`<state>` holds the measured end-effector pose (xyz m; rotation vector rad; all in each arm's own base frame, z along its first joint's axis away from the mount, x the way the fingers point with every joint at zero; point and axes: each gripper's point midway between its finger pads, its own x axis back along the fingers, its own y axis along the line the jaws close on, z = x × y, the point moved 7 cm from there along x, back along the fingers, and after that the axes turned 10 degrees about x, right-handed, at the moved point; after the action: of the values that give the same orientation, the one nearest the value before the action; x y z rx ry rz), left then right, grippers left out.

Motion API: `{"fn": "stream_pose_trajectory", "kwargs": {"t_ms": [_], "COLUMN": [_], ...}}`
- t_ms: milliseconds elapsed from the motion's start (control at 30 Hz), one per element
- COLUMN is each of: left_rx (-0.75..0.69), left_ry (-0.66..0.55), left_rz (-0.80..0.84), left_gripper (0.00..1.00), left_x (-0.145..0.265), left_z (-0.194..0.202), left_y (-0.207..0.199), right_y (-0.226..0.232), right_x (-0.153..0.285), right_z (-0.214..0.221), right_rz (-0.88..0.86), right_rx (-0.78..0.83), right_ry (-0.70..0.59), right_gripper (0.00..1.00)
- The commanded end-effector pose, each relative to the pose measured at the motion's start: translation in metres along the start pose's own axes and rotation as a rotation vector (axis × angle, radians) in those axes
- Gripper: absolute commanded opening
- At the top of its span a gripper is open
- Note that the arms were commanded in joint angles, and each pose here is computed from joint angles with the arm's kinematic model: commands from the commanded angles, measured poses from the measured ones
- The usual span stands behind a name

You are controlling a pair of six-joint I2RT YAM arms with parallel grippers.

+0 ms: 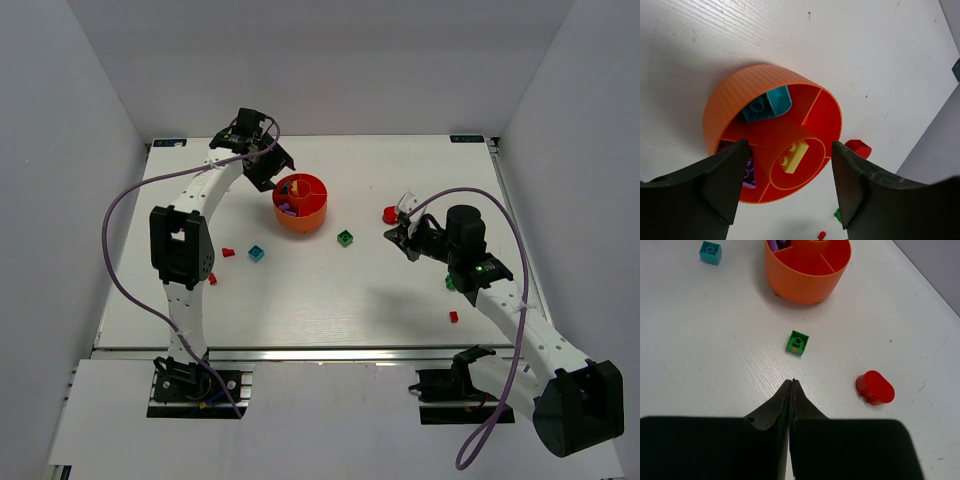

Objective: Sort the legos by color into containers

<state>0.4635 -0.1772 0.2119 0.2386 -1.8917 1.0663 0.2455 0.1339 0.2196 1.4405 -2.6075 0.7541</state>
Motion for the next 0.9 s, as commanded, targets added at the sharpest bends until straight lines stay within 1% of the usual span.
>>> {"fn": "stream_pose_trajectory", "kwargs": {"t_ms": [0, 67, 167, 233, 267, 300, 333, 367, 400, 433, 467, 500, 533, 567, 600, 633, 667, 700, 733, 767, 800, 833, 867], "left_rx": [-0.013, -0.015, -0.03, -0.047, -0.083, -0.107, -0.134, -0.211, -0.256, -0.284, -0.339, -0.374, -0.389, -0.431, -0.443, -0.433, -0.425, -0.404, -0.37, -0.343, -0.322, -0.285, -0.264], "left_ry": [-0.008, -0.013, -0.029, -0.08, -0.105, -0.152, -0.175, -0.193, -0.236, -0.222, -0.215, -0.251, -0.203, -0.201, -0.212, -0.198, -0.197, -0.186, -0.206, -0.175, -0.152, -0.142, -0.128], "left_rz": [0.04, 0.043, 0.061, 0.104, 0.118, 0.151, 0.161, 0.174, 0.23, 0.201, 0.207, 0.295, 0.239, 0.246, 0.275, 0.246, 0.231, 0.189, 0.182, 0.123, 0.082, 0.062, 0.043], "left_gripper": [0.78, 0.78, 0.75, 0.69, 0.65, 0.61, 0.48, 0.37, 0.3, 0.13, 0.05, 0.01, 0.0, 0.0, 0.0, 0.0, 0.13, 0.31, 0.5, 0.7, 0.72, 0.79, 0.81], "left_x": [0.013, 0.015, 0.021, 0.039, 0.046, 0.062, 0.069, 0.078, 0.101, 0.097, 0.099, 0.128, 0.11, 0.113, 0.117, 0.12, 0.121, 0.122, 0.134, 0.127, 0.129, 0.13, 0.131], "left_z": [-0.001, -0.001, -0.003, -0.014, -0.017, -0.022, -0.024, -0.025, -0.027, -0.02, -0.016, -0.015, 0.0, 0.006, 0.011, 0.025, 0.031, 0.037, 0.041, 0.05, 0.057, 0.061, 0.069], "left_y": [-0.01, -0.01, -0.014, -0.023, -0.025, -0.032, -0.033, -0.031, -0.037, -0.021, -0.012, -0.013, 0.02, 0.033, 0.04, 0.07, 0.082, 0.097, 0.105, 0.128, 0.141, 0.149, 0.162], "right_y": [-0.003, -0.004, -0.003, -0.003, -0.003, -0.004, -0.003, -0.004, -0.005, -0.004, -0.006, -0.006, -0.006, -0.009, -0.01, -0.012, -0.014, -0.016, -0.018, -0.021, -0.027, -0.026, -0.028], "right_x": [0.003, 0.003, 0.003, 0.003, 0.003, 0.003, 0.003, 0.004, 0.004, 0.004, 0.005, 0.005, 0.005, 0.007, 0.007, 0.007, 0.008, 0.008, 0.006, 0.006, 0.006, 0.004, 0.004], "right_z": [-0.009, -0.009, -0.009, -0.009, -0.009, -0.008, -0.009, -0.008, -0.009, -0.009, -0.009, -0.01, -0.011, -0.012, -0.011, -0.011, -0.013, -0.012, -0.01, -0.009, -0.012, -0.006, -0.005], "right_rz": [0.015, 0.015, 0.014, 0.014, 0.014, 0.015, 0.013, 0.017, 0.019, 0.015, 0.019, 0.019, 0.02, 0.033, 0.04, 0.045, 0.053, 0.057, 0.058, 0.065, 0.083, 0.068, 0.068], "right_rx": [0.023, 0.024, 0.024, 0.022, 0.025, 0.024, 0.027, 0.026, 0.028, 0.027, 0.03, 0.032, 0.03, 0.014, 0.007, -0.006, -0.032, -0.052, -0.081, -0.106, -0.145, -0.185, -0.206], "right_ry": [-0.045, -0.045, -0.046, -0.046, -0.046, -0.044, -0.047, -0.045, -0.045, -0.044, -0.043, -0.043, -0.042, -0.039, -0.034, -0.03, -0.031, -0.023, -0.009, 0.003, 0.01, 0.042, 0.05], "right_gripper": [0.0, 0.0, 0.0, 0.0, 0.0, 0.0, 0.0, 0.0, 0.04, 0.11, 0.35, 0.49, 0.59, 0.74, 0.79, 0.82, 0.85, 0.85, 0.85, 0.82, 0.78, 0.75, 0.67]}}
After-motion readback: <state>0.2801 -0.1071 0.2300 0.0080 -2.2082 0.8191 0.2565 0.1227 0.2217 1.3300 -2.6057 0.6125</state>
